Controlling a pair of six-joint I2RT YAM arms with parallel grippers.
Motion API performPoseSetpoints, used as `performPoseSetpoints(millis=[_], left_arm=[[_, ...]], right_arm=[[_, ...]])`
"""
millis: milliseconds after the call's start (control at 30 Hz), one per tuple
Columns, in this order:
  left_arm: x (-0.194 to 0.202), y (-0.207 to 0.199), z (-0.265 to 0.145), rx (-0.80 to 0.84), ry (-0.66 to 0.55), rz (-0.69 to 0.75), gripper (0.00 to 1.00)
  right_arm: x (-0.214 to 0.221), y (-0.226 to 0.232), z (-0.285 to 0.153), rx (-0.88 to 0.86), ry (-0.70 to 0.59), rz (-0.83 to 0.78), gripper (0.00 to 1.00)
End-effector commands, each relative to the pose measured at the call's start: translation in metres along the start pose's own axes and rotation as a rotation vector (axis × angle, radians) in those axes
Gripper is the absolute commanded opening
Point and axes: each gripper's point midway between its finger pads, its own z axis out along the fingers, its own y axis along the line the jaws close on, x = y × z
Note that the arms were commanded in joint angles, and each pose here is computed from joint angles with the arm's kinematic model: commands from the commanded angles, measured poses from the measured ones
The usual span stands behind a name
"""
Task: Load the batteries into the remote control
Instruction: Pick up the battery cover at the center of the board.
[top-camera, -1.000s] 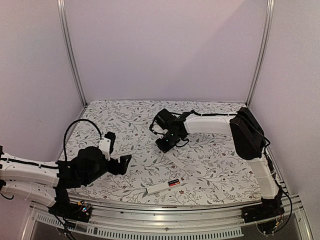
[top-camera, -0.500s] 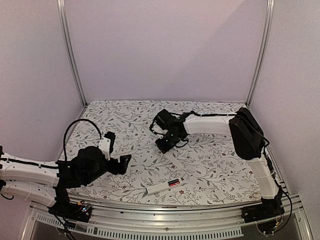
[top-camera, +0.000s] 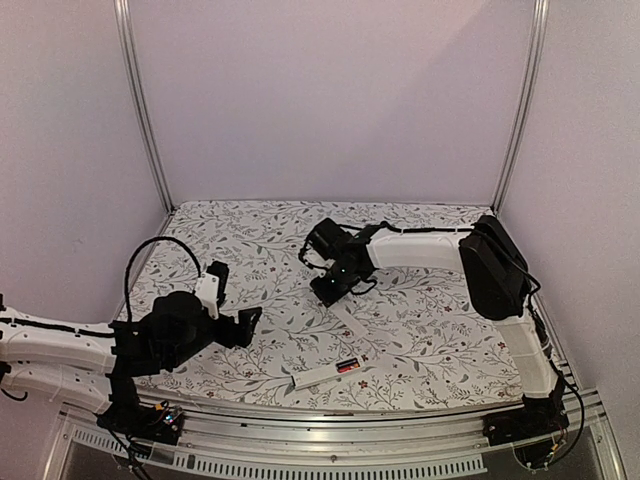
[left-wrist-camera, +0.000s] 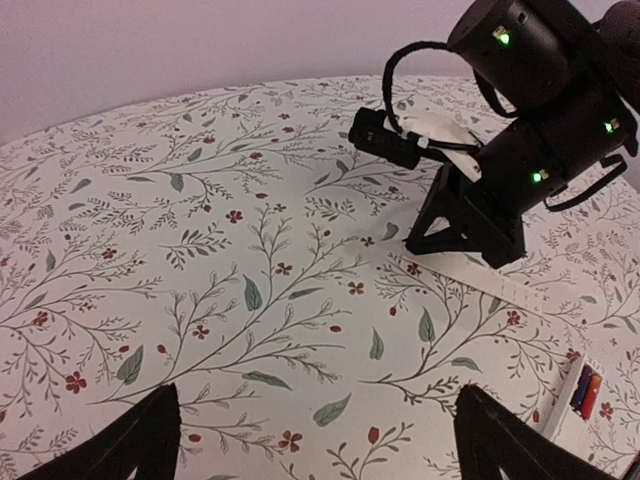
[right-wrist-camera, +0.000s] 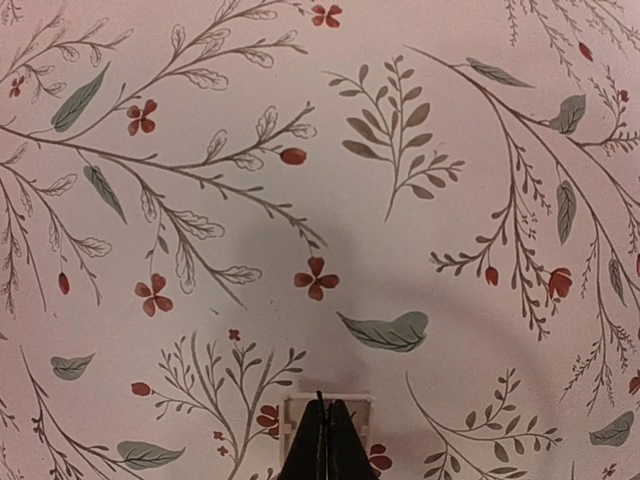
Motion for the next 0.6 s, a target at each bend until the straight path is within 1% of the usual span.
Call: performPoseSetpoints(millis=[0,133,367,567], left_arm=[[0.001,0.002,0.005,-0.015,0.017,0.023,0.95],[0.002,-0.002,0.006,0.001,0.021,0.015,0.94],[-0.006,-0.013,0.004,0.070,-0.011,-0.006,0.92],[-0.006,-0.026,0.016,0.099,-0.011,-0.007,0.91]], right_arm=[[-0.018,0.003,-0.032,0.019,-0.063,-0.010,0.00],[-0.025,0.005,-0.044,0.026,-0.090,-0.007,0.00],[-0.038,0.005,-0.064,0.040,-0.143,0.011,0.00],[-0.048,0.012,-0.074,0.036,-0.189,0.022,0.00]])
